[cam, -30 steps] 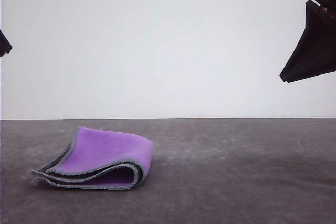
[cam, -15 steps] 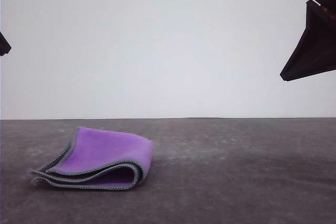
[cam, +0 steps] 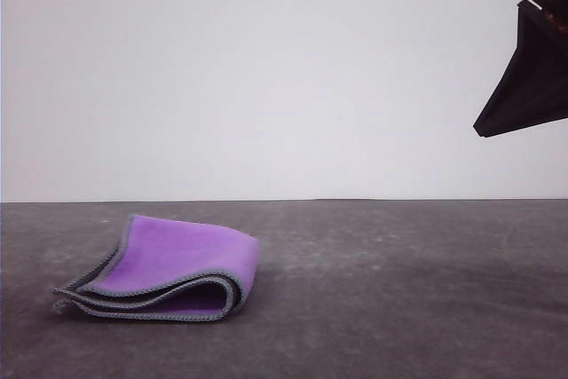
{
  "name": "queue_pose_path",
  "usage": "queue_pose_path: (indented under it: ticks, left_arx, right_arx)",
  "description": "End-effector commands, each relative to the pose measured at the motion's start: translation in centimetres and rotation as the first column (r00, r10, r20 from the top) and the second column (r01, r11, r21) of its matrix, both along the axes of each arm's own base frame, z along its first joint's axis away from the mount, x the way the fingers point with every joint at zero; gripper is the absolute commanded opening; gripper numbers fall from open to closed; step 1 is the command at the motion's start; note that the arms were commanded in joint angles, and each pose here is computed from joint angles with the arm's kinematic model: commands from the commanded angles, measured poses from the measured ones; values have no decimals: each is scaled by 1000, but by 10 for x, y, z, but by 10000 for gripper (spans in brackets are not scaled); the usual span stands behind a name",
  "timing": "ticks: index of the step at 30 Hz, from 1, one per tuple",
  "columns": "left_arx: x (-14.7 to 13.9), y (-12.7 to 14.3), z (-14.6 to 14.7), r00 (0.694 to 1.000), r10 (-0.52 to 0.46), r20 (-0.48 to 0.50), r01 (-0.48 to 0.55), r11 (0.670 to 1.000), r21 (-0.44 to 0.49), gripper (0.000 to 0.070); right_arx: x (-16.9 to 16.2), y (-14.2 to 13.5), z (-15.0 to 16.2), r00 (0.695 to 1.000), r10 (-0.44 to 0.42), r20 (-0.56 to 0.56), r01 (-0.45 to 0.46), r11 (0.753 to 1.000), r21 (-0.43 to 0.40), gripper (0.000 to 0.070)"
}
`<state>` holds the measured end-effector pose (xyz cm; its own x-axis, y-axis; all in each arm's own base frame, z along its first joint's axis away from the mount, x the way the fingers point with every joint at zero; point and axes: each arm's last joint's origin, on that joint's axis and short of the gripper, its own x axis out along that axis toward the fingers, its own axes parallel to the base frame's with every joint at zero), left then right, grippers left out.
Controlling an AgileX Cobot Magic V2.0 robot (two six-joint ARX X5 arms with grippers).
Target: Fold clothes
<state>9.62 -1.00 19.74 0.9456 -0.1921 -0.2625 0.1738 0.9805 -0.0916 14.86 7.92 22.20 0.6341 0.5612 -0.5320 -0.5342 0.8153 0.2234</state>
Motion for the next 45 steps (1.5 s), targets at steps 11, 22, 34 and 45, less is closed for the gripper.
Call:
queue_pose_path:
  ticks: [11,22,34,45]
  left_arx:
    - [0,8,-45,988,109,109,-107,994,-27,0]
    - [0,9,-42,977,153,146,-152,988,-24,0]
    - [0,9,-42,977,153,146,-152,988,-24,0]
    - [0,9,-42,977,153,145,-152,988,-23,0]
  right_arx:
    - [2,2,3,1000,1,29,-2,1000,12,14]
    - [6,4,10,994,0,111,-5,999,53,14]
    - [5,3,21,980,-10,200,-7,996,88,14]
    - [-23,-41,-15,918,-239,318,247,969,17,14]
